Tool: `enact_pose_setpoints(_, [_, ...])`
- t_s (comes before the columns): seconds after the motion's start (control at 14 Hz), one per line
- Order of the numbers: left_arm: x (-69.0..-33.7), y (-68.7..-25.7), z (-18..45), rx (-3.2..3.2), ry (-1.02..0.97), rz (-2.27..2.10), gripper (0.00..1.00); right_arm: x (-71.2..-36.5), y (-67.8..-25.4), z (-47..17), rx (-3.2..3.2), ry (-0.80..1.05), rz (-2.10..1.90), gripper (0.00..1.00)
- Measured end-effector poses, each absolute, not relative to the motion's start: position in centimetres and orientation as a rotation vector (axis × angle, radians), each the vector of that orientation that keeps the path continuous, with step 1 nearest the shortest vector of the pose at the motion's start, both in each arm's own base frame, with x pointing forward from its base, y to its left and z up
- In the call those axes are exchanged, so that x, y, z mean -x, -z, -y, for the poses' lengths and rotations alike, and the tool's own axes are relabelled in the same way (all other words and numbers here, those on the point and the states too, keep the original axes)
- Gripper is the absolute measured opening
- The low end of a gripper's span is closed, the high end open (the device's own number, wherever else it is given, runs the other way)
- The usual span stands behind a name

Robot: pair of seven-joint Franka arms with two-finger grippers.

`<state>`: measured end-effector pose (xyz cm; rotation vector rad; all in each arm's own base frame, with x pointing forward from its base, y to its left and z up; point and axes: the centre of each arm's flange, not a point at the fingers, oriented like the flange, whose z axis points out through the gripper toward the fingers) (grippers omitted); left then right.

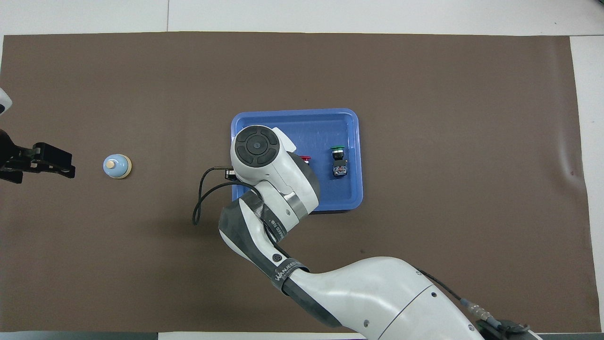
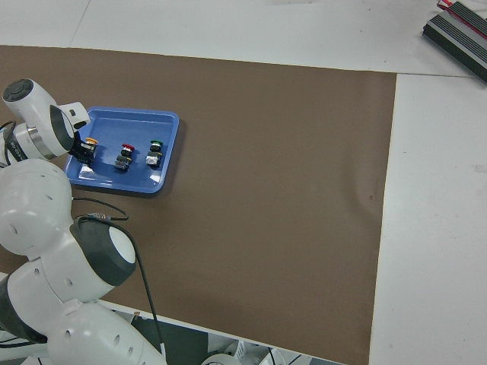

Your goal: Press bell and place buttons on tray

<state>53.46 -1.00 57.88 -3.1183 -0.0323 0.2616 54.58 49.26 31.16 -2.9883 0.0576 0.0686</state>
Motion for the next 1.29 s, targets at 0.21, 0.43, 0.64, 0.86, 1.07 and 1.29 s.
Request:
enact_pose_setpoints(0.21, [-53.5,-57.9,1.0,3.118,-0.262,0.032,1.0,-54.8,-31.3,-49.1,3.0,-0.048,-0.048,0.7])
enact_pose_setpoints(0.43, [-53.5,-57.9,1.0,3.118,-0.262,0.032,1.0,-55.1,-31.7,-48.3,3.04,-0.072,-0.043,1.0])
enact_pose_setpoints(0.64, [-53.5,-57.9,1.0,3.118,-0.262,0.032,1.0,-57.1,-36.6,-45.6,3.047,-0.011,-0.089,1.0])
enact_pose_setpoints(0.86, [-53.5,-57.9,1.0,3.118,-0.262,0.032,1.0,-59.0,-43.2,-39.8,3.113,0.089,-0.061,1.0])
enact_pose_setpoints(1.07, [-53.5,-57.9,1.0,3.118,-0.262,0.032,1.0,-60.9,-49.1,-30.0,3.142,0.075,0.032,1.0])
enact_pose_setpoints(1.29, [-53.5,-57.9,1.0,3.118,-0.262,0.032,1.0,-61.7,-54.2,-17.8,3.157,0.027,0.085,1.0])
